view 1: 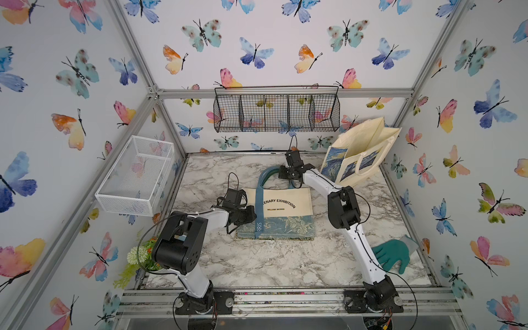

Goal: Put away the canvas bag
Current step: Adjust the canvas bag at the center of the board.

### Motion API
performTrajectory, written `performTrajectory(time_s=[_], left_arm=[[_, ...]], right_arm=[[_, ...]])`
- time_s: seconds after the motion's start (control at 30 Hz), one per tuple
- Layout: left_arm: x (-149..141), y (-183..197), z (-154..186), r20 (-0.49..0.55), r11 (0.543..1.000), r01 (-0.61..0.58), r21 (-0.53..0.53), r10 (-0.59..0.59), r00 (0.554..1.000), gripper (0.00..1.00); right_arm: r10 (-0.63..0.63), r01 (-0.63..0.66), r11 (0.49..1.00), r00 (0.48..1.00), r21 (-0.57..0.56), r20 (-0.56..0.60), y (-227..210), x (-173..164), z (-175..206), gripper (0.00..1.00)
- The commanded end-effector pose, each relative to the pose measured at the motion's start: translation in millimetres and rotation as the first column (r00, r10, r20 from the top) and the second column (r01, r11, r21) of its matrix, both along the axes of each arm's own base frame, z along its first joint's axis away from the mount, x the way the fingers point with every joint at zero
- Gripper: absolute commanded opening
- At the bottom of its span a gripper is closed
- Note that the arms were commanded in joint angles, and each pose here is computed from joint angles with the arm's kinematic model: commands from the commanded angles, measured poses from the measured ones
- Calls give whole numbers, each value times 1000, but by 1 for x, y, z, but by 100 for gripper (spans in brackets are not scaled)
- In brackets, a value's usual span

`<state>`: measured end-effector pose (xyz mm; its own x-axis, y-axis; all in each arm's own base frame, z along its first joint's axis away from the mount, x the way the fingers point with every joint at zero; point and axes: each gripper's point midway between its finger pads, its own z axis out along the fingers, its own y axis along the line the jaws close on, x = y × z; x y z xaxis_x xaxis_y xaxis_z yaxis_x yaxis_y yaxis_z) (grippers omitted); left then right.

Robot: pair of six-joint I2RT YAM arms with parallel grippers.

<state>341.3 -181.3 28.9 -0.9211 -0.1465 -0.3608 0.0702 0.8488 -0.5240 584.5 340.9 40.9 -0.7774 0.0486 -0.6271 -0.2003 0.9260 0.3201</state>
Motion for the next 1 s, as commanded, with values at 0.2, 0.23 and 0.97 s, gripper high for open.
performTrajectory(time_s=[0.2, 0.23, 0.97], left_arm=[[-21, 6, -17, -94, 999, 14, 31, -11, 995, 0], [-21, 6, -17, -94, 999, 14, 30, -12, 995, 0], [-21, 6, -16, -93, 999, 10, 33, -7, 996, 0]], right_arm=[[102, -102, 959, 995, 265, 13, 7, 7, 48, 3], [102, -101, 958, 995, 270, 8, 8, 7, 47, 3], [-87, 88, 996, 989, -1, 117, -47, 27, 60, 2]])
